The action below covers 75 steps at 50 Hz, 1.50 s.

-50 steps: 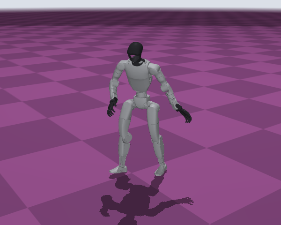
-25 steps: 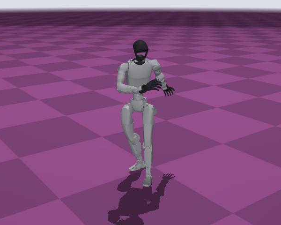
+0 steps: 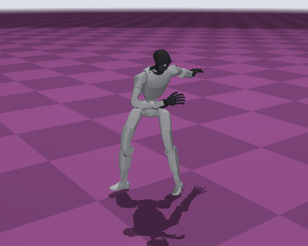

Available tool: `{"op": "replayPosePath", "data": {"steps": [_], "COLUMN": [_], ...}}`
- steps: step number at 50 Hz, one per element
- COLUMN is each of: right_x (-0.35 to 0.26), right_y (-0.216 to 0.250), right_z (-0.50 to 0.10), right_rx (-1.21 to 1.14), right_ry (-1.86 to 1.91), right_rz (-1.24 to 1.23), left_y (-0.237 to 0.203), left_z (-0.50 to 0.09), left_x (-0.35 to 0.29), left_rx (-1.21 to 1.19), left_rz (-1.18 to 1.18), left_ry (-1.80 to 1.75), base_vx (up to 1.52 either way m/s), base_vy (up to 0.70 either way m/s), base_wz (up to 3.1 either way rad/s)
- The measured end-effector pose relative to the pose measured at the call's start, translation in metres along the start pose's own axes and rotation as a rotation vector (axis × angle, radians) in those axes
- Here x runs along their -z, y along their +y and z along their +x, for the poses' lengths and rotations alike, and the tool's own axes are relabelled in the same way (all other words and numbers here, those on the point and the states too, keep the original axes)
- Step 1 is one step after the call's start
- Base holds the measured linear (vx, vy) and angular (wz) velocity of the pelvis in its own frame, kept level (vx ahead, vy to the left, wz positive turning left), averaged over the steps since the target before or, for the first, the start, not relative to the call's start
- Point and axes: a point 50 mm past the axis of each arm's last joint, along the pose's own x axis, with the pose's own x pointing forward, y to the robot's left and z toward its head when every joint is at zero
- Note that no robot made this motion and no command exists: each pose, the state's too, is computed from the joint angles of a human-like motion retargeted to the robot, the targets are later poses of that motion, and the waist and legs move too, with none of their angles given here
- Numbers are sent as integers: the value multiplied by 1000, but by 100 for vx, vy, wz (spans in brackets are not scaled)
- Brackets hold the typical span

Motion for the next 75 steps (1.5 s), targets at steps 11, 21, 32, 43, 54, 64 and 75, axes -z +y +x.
{"op": "replayPosePath", "data": {"steps": [11,21,32,43,54,64,75], "right_x": [-25,-44,-24,-16,-15,11,26], "right_y": [-28,-59,-82,-85,-82,-54,39], "right_z": [-64,-116,-156,-185,-188,-228,-371], "right_rx": [332,506,521,614,511,683,423], "right_ry": [90,201,458,634,676,931,1725], "right_rz": [56,52,-74,-161,-142,94,264], "left_y": [-31,-146,136,222,119,-69,-244], "left_z": [-30,-218,-545,-611,-573,-558,-394], "left_x": [-94,-227,-413,-375,-401,-319,-114], "left_rx": [-158,216,1408,1780,1579,1426,1071], "left_rz": [46,-596,-1469,-1717,-1479,-937,12], "left_ry": [-308,-362,-755,-772,-858,-1174,-1040], "base_vx": [19,10,13,23,13,1,-3], "base_vy": [-64,-34,0,18,17,21,31], "base_wz": [-13,-140,-75,-88,-81,-78,-107]}}
